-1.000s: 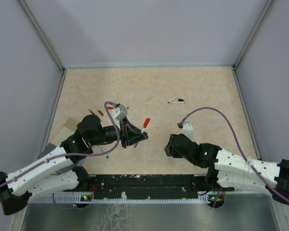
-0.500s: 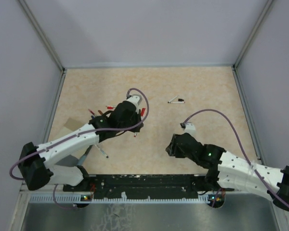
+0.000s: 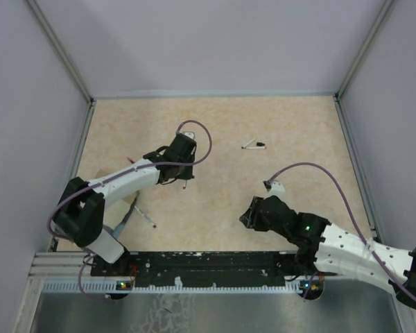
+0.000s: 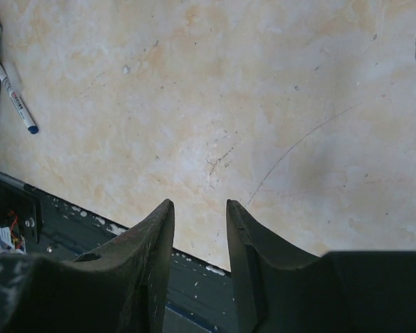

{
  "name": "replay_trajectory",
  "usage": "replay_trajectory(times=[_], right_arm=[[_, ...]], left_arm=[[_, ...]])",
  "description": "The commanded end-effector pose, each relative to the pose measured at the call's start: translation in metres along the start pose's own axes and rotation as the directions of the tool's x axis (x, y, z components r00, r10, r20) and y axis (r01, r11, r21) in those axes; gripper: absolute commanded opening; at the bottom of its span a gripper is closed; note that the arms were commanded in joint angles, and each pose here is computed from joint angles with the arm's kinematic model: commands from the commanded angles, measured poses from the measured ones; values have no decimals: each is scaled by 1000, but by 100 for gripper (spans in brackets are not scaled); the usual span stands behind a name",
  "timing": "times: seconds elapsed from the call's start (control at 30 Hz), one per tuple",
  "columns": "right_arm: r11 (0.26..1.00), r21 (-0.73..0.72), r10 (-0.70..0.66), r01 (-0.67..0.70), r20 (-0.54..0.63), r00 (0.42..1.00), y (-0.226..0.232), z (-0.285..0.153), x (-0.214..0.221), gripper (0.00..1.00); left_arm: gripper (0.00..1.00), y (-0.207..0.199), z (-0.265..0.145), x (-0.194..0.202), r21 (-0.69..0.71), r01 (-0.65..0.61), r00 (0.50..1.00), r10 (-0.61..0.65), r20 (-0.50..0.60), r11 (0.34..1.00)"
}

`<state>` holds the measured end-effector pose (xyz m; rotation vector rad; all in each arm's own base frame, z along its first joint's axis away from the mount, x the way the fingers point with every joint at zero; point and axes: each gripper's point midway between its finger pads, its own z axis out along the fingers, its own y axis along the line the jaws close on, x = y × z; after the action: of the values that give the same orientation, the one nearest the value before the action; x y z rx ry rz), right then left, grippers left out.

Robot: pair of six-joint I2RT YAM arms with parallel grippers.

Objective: Insert the pens into the pen caps
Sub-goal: Place the pen at the center of the board.

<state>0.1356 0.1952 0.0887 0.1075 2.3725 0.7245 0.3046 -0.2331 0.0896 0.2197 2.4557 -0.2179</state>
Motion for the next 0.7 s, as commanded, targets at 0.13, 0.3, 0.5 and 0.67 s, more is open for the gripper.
replay_trajectory(times=[0.13, 0.3, 0.5, 0.67], right_arm=[[996, -66, 58, -56, 17, 998, 14, 0, -5, 35], [997, -65, 53, -53, 7, 999, 13, 0, -2, 35], [997, -64, 51, -51, -6, 999, 11, 0, 1, 35], [996, -68, 53, -53, -7, 999, 11, 0, 2, 35]], left_arm=[[0, 8, 43, -31, -2, 19, 1000, -19, -7, 1000], [2, 11, 72, -30, -49, 18, 999, -20, -43, 999], [7, 21, 91, -27, -123, 15, 997, -24, -72, 992], [19, 24, 96, -19, -125, 22, 995, -33, -94, 992]])
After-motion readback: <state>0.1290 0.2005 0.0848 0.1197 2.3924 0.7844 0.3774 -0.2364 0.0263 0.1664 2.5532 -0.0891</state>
